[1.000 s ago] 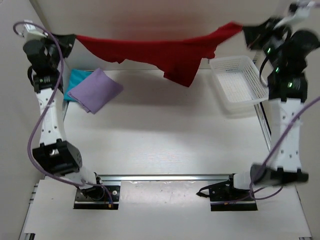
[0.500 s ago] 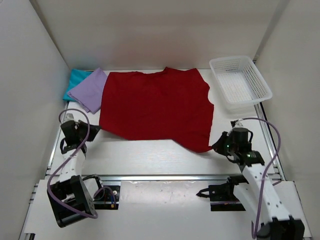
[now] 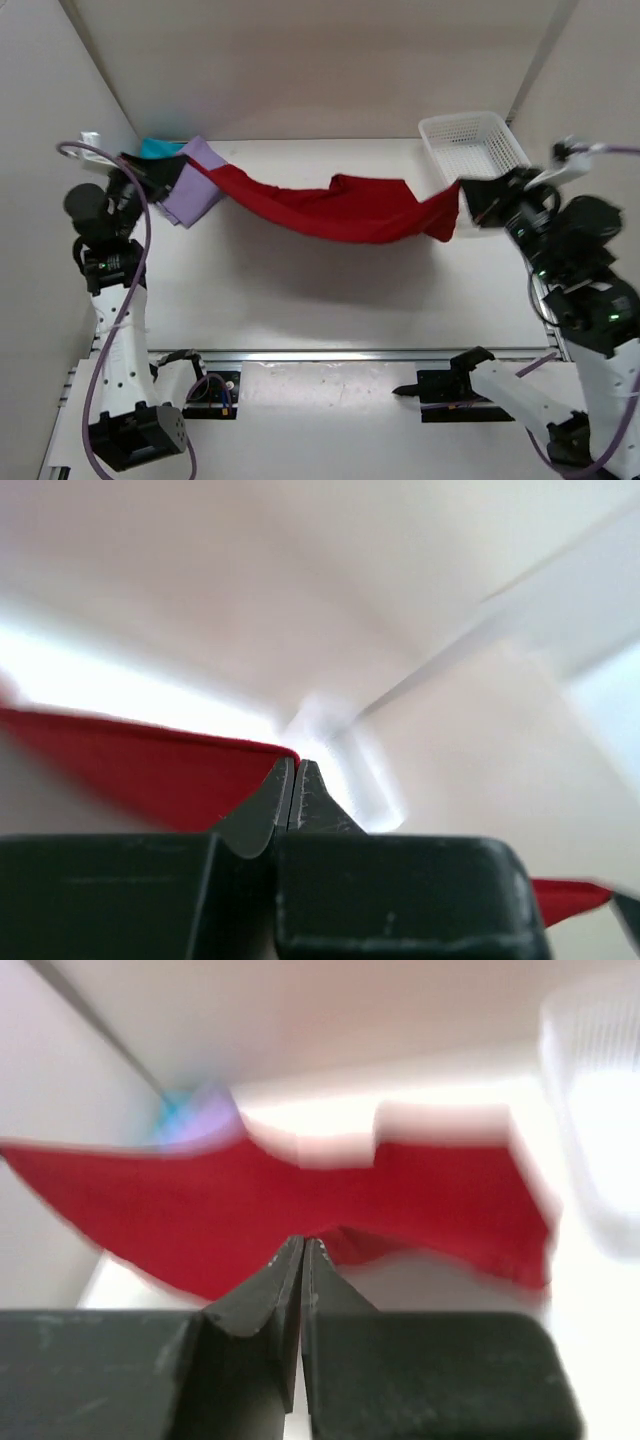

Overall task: Fold and stack the t-shirts
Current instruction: Flatten out the tshirt

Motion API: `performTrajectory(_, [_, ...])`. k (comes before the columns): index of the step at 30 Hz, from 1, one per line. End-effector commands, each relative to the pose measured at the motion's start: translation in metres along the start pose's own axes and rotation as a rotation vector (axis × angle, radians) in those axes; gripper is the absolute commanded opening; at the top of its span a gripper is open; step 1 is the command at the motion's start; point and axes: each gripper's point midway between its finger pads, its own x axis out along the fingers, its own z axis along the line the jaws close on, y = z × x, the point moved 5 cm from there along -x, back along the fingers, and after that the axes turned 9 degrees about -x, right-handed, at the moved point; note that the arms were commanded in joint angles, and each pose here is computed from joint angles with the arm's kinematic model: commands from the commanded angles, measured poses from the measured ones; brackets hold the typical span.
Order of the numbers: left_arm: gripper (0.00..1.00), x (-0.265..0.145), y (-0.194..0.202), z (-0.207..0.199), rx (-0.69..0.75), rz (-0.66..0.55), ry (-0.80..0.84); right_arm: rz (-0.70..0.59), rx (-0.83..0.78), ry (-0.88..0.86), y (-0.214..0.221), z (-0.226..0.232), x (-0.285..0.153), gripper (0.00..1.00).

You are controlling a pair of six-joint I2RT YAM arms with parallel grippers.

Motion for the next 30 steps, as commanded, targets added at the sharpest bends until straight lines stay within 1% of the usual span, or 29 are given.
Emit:
performTrajectory(1, [0.0,-0.013,-0.033,-0.07,-0.027,-0.055,0.231,-0.192,-0.13,0.081,-0.085,0.008,0.002,0.0])
performTrajectory(2, [0.0,-0.014,-0.039,-0.079,-0.047,-0.059,0.263,-0.257,-0.166,0.067,-0.113,0.017,-0.006,0.0])
performTrajectory(3, [0.0,-0.014,-0.054,-0.09,-0.049,-0.08,0.277,-0.287,-0.206,0.096,-0.137,0.022,0.002,0.0])
performTrajectory(4, [0.0,-0.008,-0.064,-0.096,-0.038,-0.078,0.282,-0.244,-0.241,0.117,-0.14,0.03,0.028,0.0])
performTrajectory(5, [0.0,-0.009,-0.07,-0.106,-0.036,-0.085,0.298,-0.333,-0.262,0.105,-0.174,0.038,0.012,0.0])
performTrajectory(6, [0.0,-0.007,-0.082,-0.115,-0.009,-0.107,0.307,-0.39,-0.289,0.107,-0.201,0.043,0.016,0.0])
performTrajectory(7, [0.0,-0.001,-0.092,-0.12,-0.01,-0.117,0.29,-0.426,-0.296,0.116,-0.211,0.048,0.031,0.0])
performTrajectory(8, [0.0,0.004,-0.098,-0.119,-0.001,-0.135,0.262,-0.438,-0.344,0.125,-0.211,0.049,0.04,0.0])
performTrajectory(9, [0.0,0.011,-0.108,-0.123,0.003,-0.154,0.264,-0.461,-0.342,0.097,-0.213,0.051,0.054,0.0])
performTrajectory(10, [0.0,0.018,-0.115,-0.127,0.007,-0.161,0.271,-0.469,-0.272,0.012,-0.221,0.042,0.068,0.0])
performTrajectory(11, [0.0,0.031,-0.119,-0.12,-0.008,-0.16,0.245,-0.424,-0.286,-0.055,-0.223,0.007,0.087,0.0])
performTrajectory(12, [0.0,0.04,-0.12,-0.111,-0.003,-0.176,0.199,-0.37,-0.204,-0.039,-0.213,-0.023,0.106,0.0])
performTrajectory(13, [0.0,0.054,-0.119,-0.106,-0.009,-0.192,0.176,-0.324,-0.188,-0.055,-0.2,-0.039,0.13,0.0])
performTrajectory(14, [0.0,0.072,-0.106,-0.092,0.002,-0.158,0.136,-0.224,-0.161,-0.053,-0.178,-0.059,0.16,0.0])
performTrajectory(15, [0.0,0.081,-0.104,-0.08,0.022,-0.178,0.086,-0.204,-0.176,-0.042,-0.176,-0.063,0.171,0.0])
performTrajectory(16, [0.0,0.099,-0.094,-0.059,0.01,-0.141,0.049,-0.132,-0.17,-0.033,-0.159,-0.072,0.196,0.0])
performTrajectory(17, [0.0,0.118,-0.077,-0.038,-0.023,-0.09,0.022,-0.089,-0.168,-0.026,-0.144,-0.082,0.218,0.0])
performTrajectory(18, [0.0,0.126,-0.074,-0.033,-0.034,-0.089,0.032,-0.08,-0.163,-0.035,-0.139,-0.086,0.226,0.0])
performTrajectory(19, [0.0,0.141,-0.064,-0.014,-0.062,-0.065,0.005,-0.061,-0.159,-0.032,-0.132,-0.093,0.241,0.0])
performTrajectory(21, [0.0,0.169,-0.055,0.003,-0.072,-0.041,-0.019,-0.05,-0.15,-0.018,-0.121,-0.109,0.27,0.0])
performTrajectory(22, [0.0,0.174,-0.054,0.001,-0.062,-0.042,-0.018,-0.065,-0.128,-0.026,-0.124,-0.115,0.273,0.0])
performTrajectory(23, [0.0,0.188,-0.056,-0.002,-0.061,-0.036,-0.009,-0.076,-0.105,-0.066,-0.124,-0.114,0.282,0.0])
performTrajectory(24, [0.0,0.196,-0.065,-0.013,-0.062,-0.046,0.021,-0.108,-0.103,-0.077,-0.129,-0.116,0.29,0.0])
performTrajectory(25, [0.0,0.202,-0.075,-0.029,-0.054,-0.062,0.062,-0.171,-0.1,-0.079,-0.142,-0.118,0.293,0.0])
performTrajectory(26, [0.0,0.205,-0.081,-0.035,-0.058,-0.074,0.076,-0.215,-0.082,-0.119,-0.154,-0.11,0.29,0.0])
performTrajectory(27, [0.0,0.207,-0.095,-0.054,-0.046,-0.101,0.121,-0.306,-0.115,-0.156,-0.175,-0.098,0.283,0.0])
performTrajectory(28, [0.0,0.204,-0.11,-0.08,-0.023,-0.133,0.181,-0.361,-0.107,-0.154,-0.191,-0.096,0.272,0.0])
performTrajectory(29, [0.0,0.202,-0.122,-0.079,-0.039,-0.151,0.167,-0.447,-0.129,-0.158,-0.212,-0.091,0.26,0.0])
performTrajectory(30, [0.0,0.193,-0.138,-0.096,-0.014,-0.187,0.216,-0.536,-0.161,-0.17,-0.233,-0.083,0.242,0.0])
